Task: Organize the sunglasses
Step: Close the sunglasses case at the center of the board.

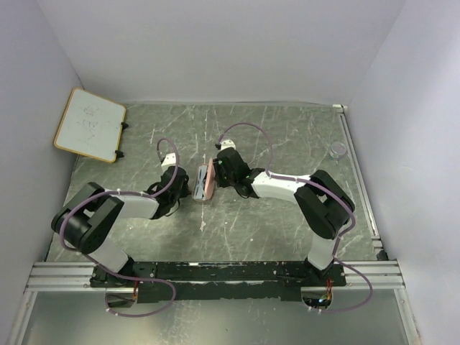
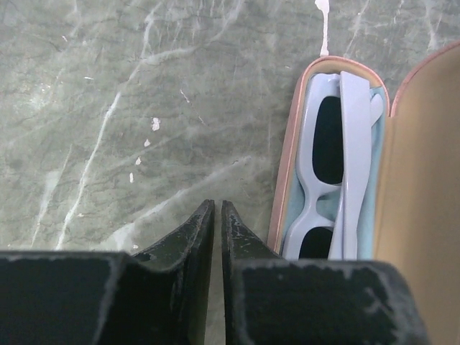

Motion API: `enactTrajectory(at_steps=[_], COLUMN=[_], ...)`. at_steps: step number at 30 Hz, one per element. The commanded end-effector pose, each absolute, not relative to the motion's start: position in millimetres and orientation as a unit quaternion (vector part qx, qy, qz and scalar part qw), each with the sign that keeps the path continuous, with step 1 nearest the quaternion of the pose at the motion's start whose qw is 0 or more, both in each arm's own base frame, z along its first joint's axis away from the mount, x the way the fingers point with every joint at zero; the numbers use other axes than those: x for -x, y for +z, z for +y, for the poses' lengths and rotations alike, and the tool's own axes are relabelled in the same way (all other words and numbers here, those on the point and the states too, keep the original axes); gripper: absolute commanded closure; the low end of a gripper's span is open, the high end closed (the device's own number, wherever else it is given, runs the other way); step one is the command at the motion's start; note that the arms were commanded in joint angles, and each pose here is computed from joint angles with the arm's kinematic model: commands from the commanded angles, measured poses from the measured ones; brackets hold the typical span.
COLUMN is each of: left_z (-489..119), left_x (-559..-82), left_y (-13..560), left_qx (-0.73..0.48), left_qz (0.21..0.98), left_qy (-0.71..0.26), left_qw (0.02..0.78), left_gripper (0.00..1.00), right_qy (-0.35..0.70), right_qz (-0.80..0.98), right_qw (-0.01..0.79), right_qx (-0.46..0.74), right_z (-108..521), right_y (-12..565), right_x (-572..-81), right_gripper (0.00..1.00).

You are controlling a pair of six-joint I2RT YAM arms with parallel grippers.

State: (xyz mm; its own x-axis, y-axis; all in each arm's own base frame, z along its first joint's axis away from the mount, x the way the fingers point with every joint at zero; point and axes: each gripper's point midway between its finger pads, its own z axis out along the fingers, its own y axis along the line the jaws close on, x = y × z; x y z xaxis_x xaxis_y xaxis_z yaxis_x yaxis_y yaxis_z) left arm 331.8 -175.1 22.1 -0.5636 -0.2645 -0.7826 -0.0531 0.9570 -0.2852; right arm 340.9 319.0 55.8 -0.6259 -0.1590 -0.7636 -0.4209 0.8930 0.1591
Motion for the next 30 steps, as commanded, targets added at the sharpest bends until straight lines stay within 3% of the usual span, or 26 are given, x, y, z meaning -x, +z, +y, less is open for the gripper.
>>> enactTrajectory(at_steps=[1, 11, 30], left_z=[-186.0, -204.0, -215.0], left_x=[-342.5, -347.1, -344.9], left_y=[27.7, 29.8, 25.4], left_qx=[0.081, 0.067, 0.062], left_qz=[0.868, 0.866, 0.865], left_qy=[-0.136, -0.172, -0.199], left_qw=[0.47, 0.466, 0.457], left_gripper=[0.82, 0.88, 0.91], right_qy=[0.164, 0.163, 0.172], right_qz=[0.881, 0.88, 0.875], right_qw=[0.411, 0.413, 0.417], right_qx=[0.165, 0.169, 0.177], right_z=[323.4, 328.0, 337.4], right_y=[65.7, 70.2, 80.8], right_x=[-345.4, -349.3, -342.5], right_gripper=[0.75, 0.75, 0.75])
